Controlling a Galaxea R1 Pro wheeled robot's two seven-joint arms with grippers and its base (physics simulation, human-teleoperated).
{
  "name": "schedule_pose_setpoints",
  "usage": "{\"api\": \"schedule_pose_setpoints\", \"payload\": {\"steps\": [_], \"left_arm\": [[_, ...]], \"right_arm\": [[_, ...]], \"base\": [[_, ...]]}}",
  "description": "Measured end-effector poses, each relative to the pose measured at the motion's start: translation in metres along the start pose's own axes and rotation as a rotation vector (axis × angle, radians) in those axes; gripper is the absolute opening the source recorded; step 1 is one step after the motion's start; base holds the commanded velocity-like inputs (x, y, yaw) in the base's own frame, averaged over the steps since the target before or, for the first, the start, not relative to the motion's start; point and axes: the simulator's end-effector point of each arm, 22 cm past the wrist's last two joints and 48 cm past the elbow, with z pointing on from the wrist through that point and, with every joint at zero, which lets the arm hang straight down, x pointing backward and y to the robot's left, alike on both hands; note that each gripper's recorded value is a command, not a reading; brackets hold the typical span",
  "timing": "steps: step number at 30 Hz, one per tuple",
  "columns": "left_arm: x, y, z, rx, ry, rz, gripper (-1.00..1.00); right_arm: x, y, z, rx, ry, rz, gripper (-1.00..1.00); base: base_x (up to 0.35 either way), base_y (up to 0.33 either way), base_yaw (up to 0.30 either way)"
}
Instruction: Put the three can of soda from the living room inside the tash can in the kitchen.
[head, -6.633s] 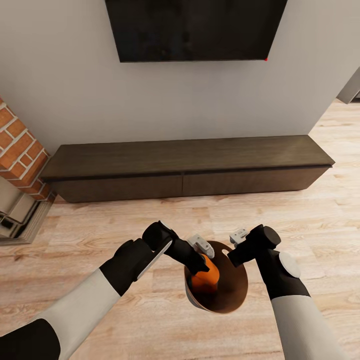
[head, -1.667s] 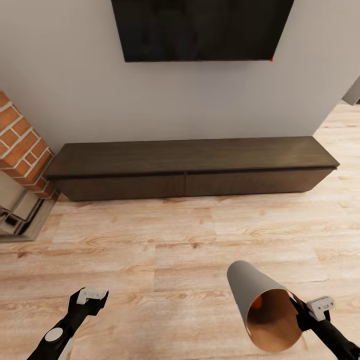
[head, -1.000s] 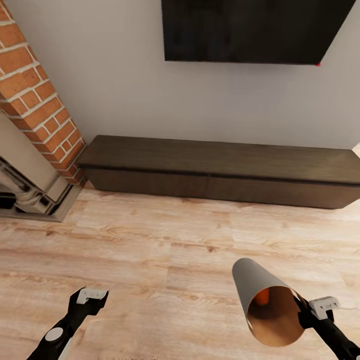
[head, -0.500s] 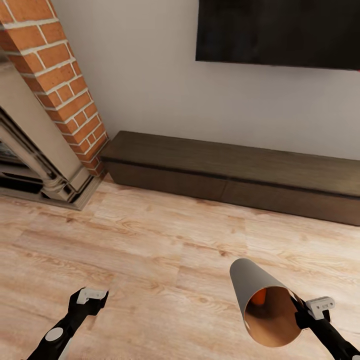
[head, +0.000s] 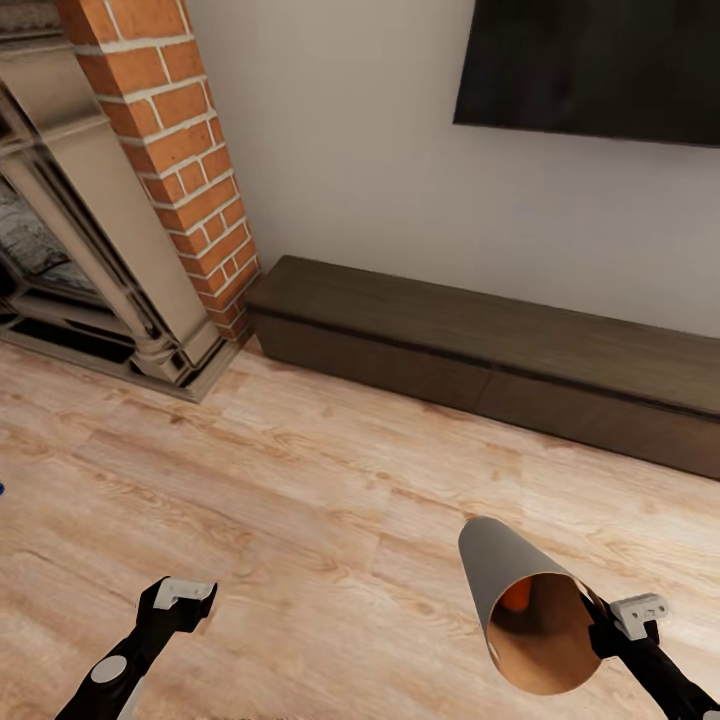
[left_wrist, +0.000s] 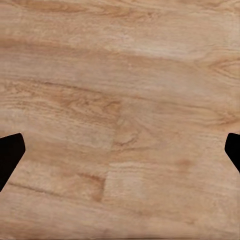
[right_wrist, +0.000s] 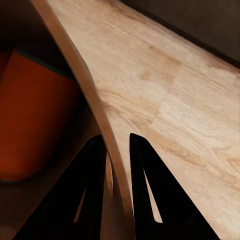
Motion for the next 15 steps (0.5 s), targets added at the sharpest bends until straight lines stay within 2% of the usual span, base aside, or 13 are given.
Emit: {"api": "schedule_pose_setpoints", "payload": {"steps": [15], "left_arm": [[0.0023, -0.0005, -0.0002, 0.001, 0.005, 0.002, 1.00]], "right_arm": [[0.0003, 0.0049, 0.0009, -0.006, 0.000, 0.003, -1.00]], "base": [[0.000, 0.000, 0.254]]}}
